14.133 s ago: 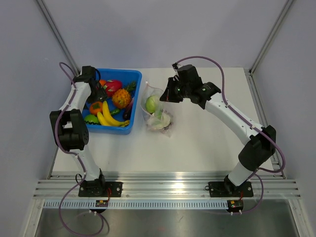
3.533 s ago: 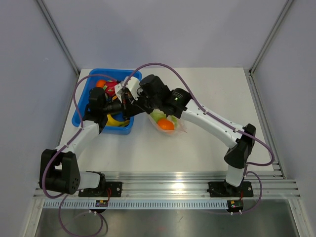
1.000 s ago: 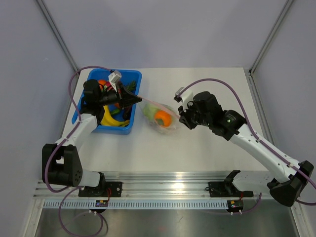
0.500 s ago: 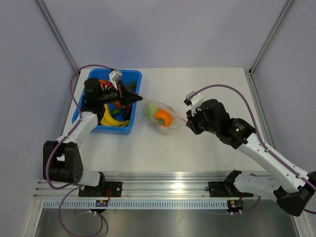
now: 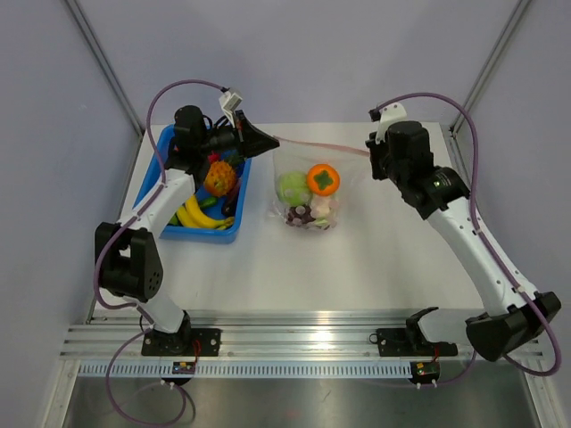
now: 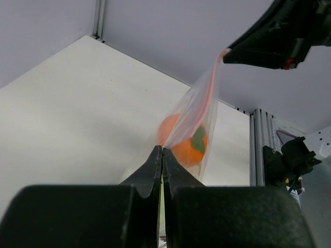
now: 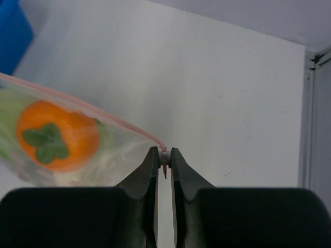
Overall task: Place the food in the zip-top bag and seal the zipper
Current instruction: Place the zipper food storage bag at the center of the board, then reset both arms
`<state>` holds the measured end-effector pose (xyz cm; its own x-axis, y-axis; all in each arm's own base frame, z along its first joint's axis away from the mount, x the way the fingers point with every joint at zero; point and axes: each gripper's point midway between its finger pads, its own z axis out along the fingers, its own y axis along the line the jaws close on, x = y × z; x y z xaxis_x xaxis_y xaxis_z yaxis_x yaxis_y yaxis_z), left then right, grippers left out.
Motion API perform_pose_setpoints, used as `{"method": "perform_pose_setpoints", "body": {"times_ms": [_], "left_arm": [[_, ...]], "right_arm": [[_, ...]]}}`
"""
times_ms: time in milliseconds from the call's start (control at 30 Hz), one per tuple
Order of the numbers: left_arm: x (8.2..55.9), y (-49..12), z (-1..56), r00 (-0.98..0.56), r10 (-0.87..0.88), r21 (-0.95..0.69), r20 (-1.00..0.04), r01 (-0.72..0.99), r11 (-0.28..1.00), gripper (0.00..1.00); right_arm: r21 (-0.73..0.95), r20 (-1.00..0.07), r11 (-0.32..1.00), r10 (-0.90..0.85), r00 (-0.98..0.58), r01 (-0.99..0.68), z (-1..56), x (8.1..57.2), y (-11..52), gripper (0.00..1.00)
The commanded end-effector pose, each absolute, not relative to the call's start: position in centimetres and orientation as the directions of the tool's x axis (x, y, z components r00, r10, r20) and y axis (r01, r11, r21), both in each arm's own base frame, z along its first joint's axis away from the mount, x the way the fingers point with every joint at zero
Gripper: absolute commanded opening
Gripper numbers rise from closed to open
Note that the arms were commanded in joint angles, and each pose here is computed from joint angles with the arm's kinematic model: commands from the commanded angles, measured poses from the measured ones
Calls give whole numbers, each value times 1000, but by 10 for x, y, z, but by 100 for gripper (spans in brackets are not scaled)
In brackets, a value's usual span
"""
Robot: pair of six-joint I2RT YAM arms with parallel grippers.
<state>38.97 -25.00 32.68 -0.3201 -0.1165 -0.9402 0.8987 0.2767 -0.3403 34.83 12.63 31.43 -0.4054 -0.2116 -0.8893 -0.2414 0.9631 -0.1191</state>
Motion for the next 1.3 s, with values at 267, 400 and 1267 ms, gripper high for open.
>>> {"method": "perform_pose_setpoints", "body": {"times_ms": [267,400,1267], "left_arm": [[470,-301,420,-184,-249,-235,-951,952,197,0],[459,-304,418,-224,-232,-257,-946,959,123,52],[328,-127,292,-371,-137,-273,-918,344,898,99]], "right_arm": [[-214,-970,976,-209,-126,28,440,438,57,0],[-204,-968,966,-223,-116,-156,414,416,82,6],[152,-753,951,288,-591,270,237,315,49,99]]}}
